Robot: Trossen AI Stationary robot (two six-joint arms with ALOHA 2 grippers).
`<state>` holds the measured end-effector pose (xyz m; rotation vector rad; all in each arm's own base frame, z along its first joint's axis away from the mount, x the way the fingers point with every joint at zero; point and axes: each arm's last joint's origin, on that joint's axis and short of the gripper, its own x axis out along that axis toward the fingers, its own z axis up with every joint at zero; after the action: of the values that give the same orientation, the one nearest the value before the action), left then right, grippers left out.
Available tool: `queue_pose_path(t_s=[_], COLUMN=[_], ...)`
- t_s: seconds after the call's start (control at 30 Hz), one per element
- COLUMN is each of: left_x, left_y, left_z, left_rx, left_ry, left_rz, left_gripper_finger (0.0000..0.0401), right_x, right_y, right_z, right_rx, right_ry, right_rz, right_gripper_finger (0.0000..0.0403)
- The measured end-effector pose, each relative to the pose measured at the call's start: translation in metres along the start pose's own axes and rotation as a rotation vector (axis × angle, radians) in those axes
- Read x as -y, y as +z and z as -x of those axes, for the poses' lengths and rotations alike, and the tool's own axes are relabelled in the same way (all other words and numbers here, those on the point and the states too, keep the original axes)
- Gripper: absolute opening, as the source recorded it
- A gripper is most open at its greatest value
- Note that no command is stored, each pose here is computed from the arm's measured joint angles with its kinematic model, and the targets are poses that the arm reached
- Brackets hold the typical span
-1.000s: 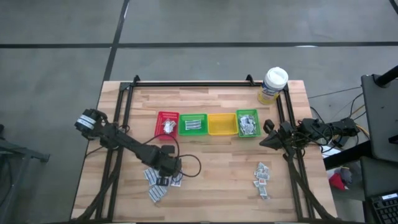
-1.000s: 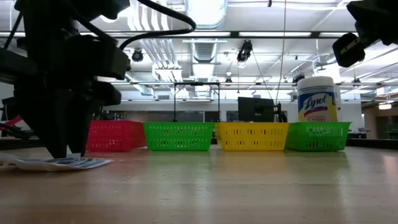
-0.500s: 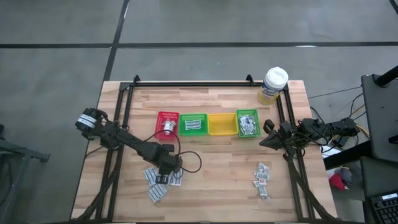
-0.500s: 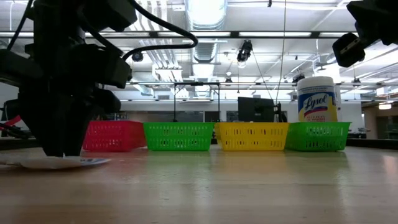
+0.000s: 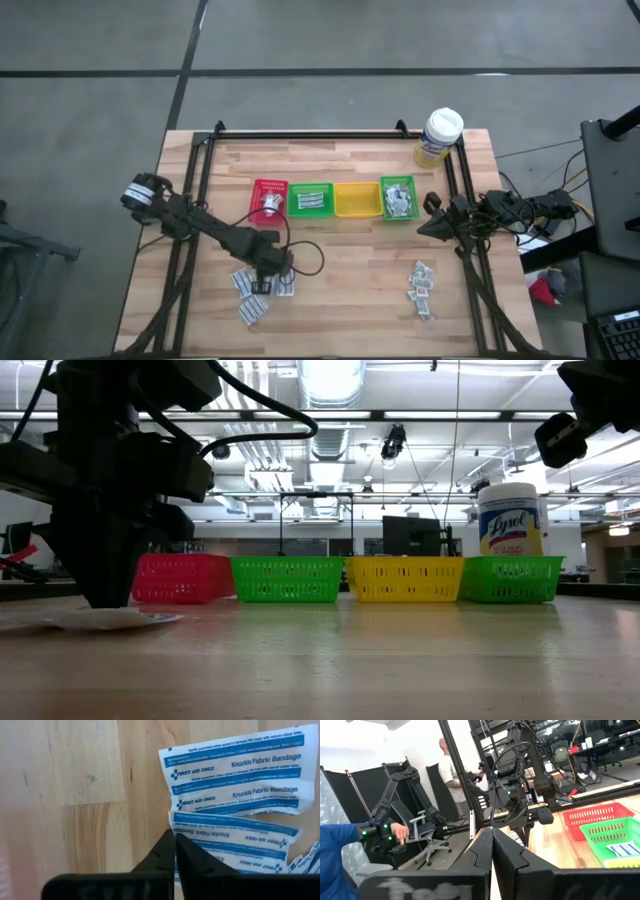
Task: Pick & Place First Aid Supplies
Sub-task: Put the blue bandage into the left green bin
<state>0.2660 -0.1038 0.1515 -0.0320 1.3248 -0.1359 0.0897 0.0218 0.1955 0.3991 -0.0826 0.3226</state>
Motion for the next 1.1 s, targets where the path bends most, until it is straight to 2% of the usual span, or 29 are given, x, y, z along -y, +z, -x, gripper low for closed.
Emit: queue_pose_path(t_s=[0.3, 0.4, 0.63, 0.9, 1.1], left_x=[0.0, -0.001, 0.0, 0.002, -0.002], left_y=[-0.001, 0.0, 0.017, 0.046, 0.056], left_z=[0.017, 0.028, 0.06, 0.101, 0.118], left_rx=[-0.096, -0.124, -0.06, 0.169, 0.379], left_ry=[0.031, 0.084, 0.229, 0.438, 0.598], left_rz=[0.029, 0.042, 0.038, 0.156, 0.412], left_gripper_finger=[0.0001, 0.0, 0.0, 0.0, 0.0], right_x=[0.0, 0.0, 0.0, 0.0, 0.0], right_y=[0.0, 0.0, 0.0, 0.0, 0.0], right_z=[0.0, 0.0, 0.0, 0.0, 0.0], right_rx=[0.001, 0.002, 0.002, 0.001, 0.001], right_ry=[0.0, 0.0, 0.0, 0.0, 0.0], right_rz=[0.0, 0.0, 0.0, 0.0, 0.0], right_gripper_finger=[0.0008, 0.0008, 0.0008, 0.0008, 0.0008])
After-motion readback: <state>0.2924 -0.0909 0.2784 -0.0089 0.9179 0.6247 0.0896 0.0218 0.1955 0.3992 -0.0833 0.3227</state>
